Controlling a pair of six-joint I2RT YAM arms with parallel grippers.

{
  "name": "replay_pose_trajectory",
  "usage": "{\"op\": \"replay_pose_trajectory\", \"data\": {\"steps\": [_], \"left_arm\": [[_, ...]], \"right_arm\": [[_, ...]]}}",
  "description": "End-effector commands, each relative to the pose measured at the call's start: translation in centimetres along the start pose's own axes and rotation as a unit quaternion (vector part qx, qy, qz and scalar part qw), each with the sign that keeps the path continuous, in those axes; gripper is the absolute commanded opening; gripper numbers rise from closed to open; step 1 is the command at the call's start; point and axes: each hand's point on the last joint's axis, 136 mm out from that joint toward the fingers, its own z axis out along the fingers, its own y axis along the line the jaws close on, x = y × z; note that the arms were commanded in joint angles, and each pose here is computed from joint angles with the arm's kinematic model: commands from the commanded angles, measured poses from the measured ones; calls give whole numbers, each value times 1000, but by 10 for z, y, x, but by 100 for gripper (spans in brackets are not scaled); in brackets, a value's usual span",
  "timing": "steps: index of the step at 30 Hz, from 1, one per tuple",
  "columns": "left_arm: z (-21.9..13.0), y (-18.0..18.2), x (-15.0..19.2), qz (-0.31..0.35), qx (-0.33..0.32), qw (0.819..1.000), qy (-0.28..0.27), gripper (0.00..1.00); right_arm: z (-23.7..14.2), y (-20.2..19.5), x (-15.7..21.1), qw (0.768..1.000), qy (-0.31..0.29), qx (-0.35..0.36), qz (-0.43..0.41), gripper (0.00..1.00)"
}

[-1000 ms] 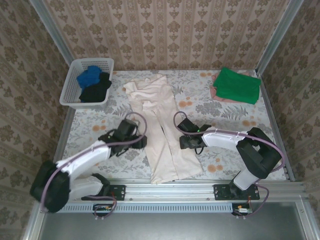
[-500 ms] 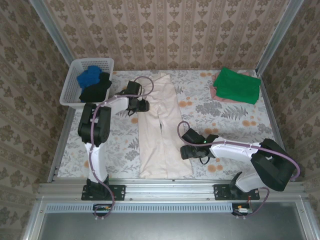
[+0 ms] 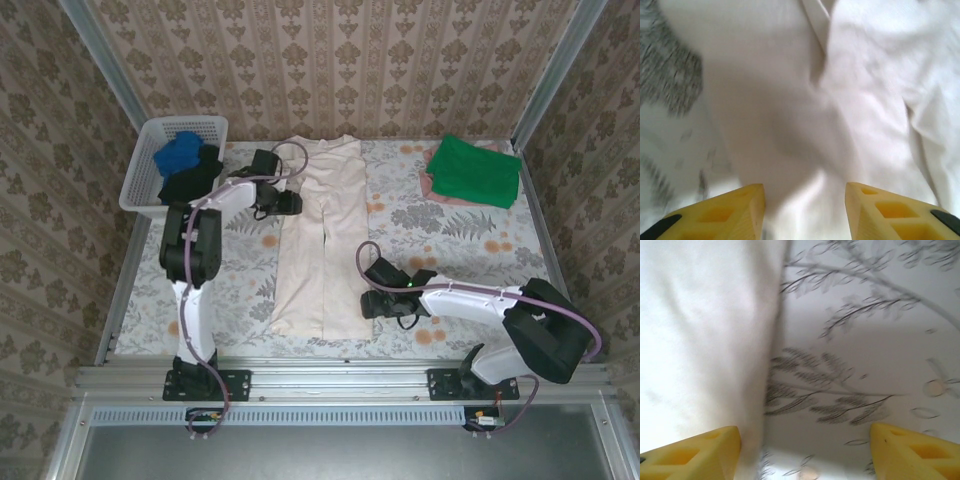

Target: Fold and stack the t-shirts

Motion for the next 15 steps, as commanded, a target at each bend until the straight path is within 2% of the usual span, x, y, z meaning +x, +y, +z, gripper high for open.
{"op": "replay_pose_trajectory", "data": {"steps": [1,3,7,11,15], "left_arm": [[-64,-19,0,22,14,999,-38,51],[-82,-22,20,18,16,999,-38,51],[-100,-23,97,4,9,1000,-15,53],[-102,-28,184,-21,10,1000,12,54],[-96,-45,245,-32,26,999,33,53]], "right_arm": [[-10,42,31,995,68,-80,-5,69],[-19,48,29,995,54,-86,-6,69],[-17,48,40,996,64,-69,6,67],[-18,48,52,996,73,-50,9,64],[-14,50,62,996,83,-41,10,58]]}}
